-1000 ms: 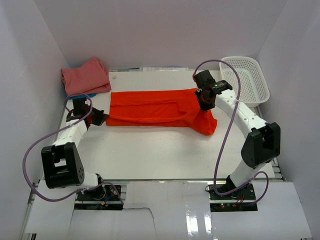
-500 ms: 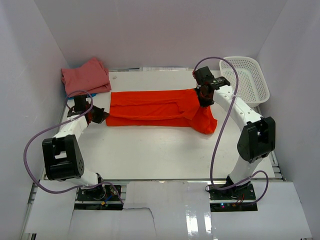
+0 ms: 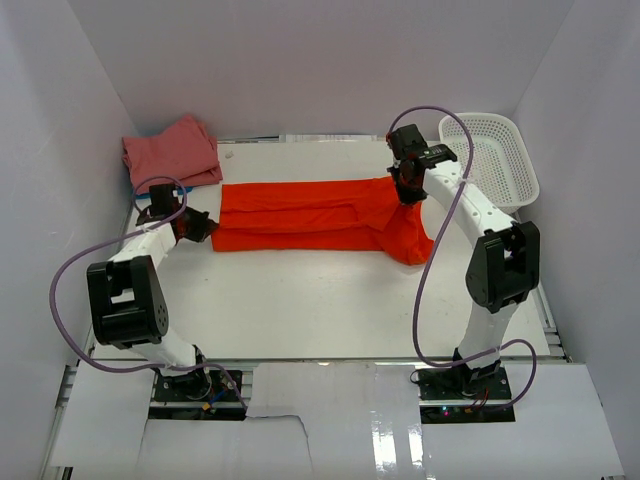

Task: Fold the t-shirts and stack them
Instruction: Fold the other side of the tshirt into a rectangle

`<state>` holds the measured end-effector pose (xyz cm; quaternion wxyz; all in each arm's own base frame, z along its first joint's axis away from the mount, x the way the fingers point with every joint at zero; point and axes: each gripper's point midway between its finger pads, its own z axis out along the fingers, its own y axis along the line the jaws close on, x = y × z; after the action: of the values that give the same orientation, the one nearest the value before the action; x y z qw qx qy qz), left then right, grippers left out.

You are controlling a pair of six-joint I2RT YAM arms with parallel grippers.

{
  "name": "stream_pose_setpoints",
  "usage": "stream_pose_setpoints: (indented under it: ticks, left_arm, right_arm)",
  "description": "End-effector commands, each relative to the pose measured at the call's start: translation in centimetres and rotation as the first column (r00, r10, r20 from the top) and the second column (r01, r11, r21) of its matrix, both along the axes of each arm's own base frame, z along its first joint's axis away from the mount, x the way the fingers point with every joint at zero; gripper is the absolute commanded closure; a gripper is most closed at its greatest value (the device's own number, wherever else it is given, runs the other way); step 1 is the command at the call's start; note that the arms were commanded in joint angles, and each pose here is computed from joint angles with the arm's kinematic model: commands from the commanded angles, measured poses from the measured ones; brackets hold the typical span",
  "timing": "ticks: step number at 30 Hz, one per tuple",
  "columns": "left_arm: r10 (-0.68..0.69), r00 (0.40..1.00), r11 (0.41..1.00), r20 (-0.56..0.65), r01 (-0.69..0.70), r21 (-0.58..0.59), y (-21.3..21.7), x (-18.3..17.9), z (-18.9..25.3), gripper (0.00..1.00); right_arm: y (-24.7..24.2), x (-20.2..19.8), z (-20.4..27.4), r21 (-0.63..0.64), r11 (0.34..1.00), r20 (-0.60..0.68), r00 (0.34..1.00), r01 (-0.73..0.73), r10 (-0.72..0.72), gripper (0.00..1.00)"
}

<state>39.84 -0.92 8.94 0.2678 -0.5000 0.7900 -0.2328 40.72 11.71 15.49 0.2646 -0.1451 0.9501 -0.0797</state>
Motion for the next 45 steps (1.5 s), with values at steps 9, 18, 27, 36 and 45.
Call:
stream_pose_setpoints:
  ticks: [9,18,27,36,45]
  left_arm:
    - [-0.001,0.999,1.000,0.050,0.000,0.029,0.2,3.0,1.5,1.00]
    - [-0.015,0.999,0.999,0.050,0.013,0.047,-0.3,4.4,1.5,1.00]
    - [-0.027,0.999,0.998,0.039,0.024,0.062,-0.7,5.3,1.1,1.00]
    - [-0.027,0.999,0.997,0.035,0.025,0.068,-0.5,6.4,0.8,1.00]
    - [-0.024,0.999,0.998,0.024,0.022,0.066,-0.4,7.5,0.2,1.00]
  right_arm:
    - [-0.5,3.1,1.4,0.023,0.999,0.061,0.998,0.024,-0.025,0.92]
    - [-0.7,3.9,0.5,0.007,1.000,0.050,0.999,0.007,-0.007,0.92]
    - [-1.0,5.0,-0.4,-0.005,1.000,0.054,0.998,0.012,-0.012,0.92]
    - [-1.0,6.6,-1.1,-0.002,1.000,0.052,0.999,0.014,-0.013,0.92]
    - [-0.9,8.2,-2.0,-0.001,1.000,0.049,0.999,0.013,-0.013,0.92]
